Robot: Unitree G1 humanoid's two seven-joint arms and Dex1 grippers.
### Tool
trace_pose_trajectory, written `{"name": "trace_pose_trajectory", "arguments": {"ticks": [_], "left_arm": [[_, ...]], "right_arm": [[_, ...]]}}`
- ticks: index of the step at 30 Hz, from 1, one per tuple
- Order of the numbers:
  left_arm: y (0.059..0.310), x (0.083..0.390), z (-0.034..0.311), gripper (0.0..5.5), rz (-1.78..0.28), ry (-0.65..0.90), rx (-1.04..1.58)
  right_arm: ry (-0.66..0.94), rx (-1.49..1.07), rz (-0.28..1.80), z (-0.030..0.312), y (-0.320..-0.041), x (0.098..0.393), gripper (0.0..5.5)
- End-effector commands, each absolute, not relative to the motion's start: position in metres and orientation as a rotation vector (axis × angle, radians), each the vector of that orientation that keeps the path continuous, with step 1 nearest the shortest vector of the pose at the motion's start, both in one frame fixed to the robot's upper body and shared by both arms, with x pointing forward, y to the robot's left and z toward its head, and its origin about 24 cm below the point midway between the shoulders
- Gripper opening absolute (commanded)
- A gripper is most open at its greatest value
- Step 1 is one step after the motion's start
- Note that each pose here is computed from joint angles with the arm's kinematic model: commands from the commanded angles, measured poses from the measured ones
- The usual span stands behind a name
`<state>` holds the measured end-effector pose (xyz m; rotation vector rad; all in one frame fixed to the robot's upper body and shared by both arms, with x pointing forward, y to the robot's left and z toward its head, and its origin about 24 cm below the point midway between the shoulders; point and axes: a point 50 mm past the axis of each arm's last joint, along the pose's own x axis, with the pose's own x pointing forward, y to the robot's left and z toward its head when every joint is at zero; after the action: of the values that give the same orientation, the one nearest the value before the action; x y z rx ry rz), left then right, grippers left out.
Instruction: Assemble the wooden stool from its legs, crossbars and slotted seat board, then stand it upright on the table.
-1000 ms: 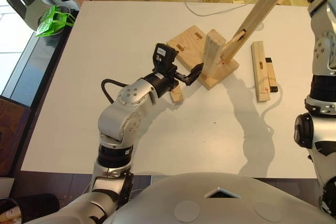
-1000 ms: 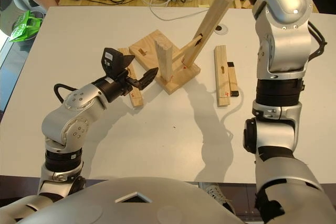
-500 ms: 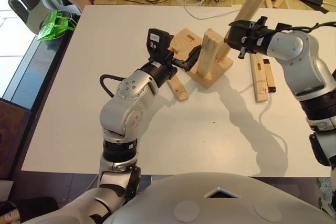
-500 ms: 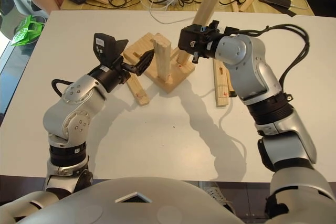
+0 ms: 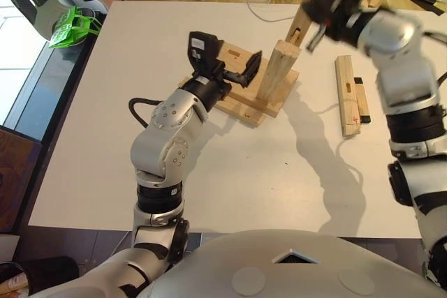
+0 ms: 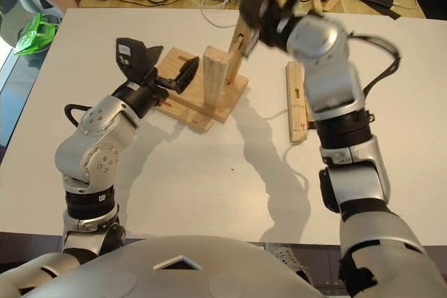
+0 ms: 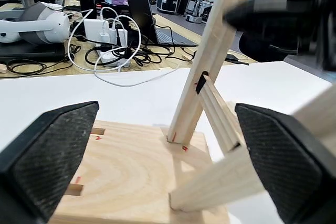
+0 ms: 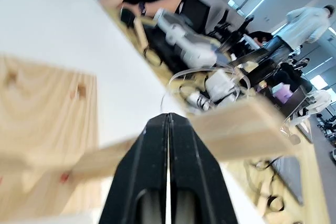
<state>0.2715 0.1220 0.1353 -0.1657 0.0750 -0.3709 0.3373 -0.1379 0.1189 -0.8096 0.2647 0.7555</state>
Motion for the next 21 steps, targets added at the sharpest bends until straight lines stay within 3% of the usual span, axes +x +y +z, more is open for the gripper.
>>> {"name": "trace_pose_trajectory", "arguments": {"ticks": [1,6,9,16,19,21], "left_arm": [[0.148,0.287,0.148,4.8,-0.153,-0.006,-0.203],[0.149,0.287,0.141,4.8,-0.128,0.016,-0.21],[0.148,0.286,0.138,4.8,-0.133,0.026,-0.212],[0.145,0.287,0.138,4.8,-0.137,0.023,-0.216],[0.145,0.288,0.139,4.8,-0.136,0.018,-0.217],[0.144,0.288,0.14,4.8,-0.14,0.015,-0.219]], "right_arm": [[0.512,-0.871,0.896,0.053,-0.146,0.307,0.04],[0.433,-0.87,0.784,0.076,-0.142,0.32,0.04],[0.298,-0.921,0.672,0.124,-0.144,0.333,0.04],[-0.092,-0.794,0.585,0.238,-0.112,0.352,0.04],[-0.09,-0.73,0.606,0.234,-0.103,0.358,0.04],[0.088,-0.71,0.703,0.187,-0.102,0.358,0.04]]}}
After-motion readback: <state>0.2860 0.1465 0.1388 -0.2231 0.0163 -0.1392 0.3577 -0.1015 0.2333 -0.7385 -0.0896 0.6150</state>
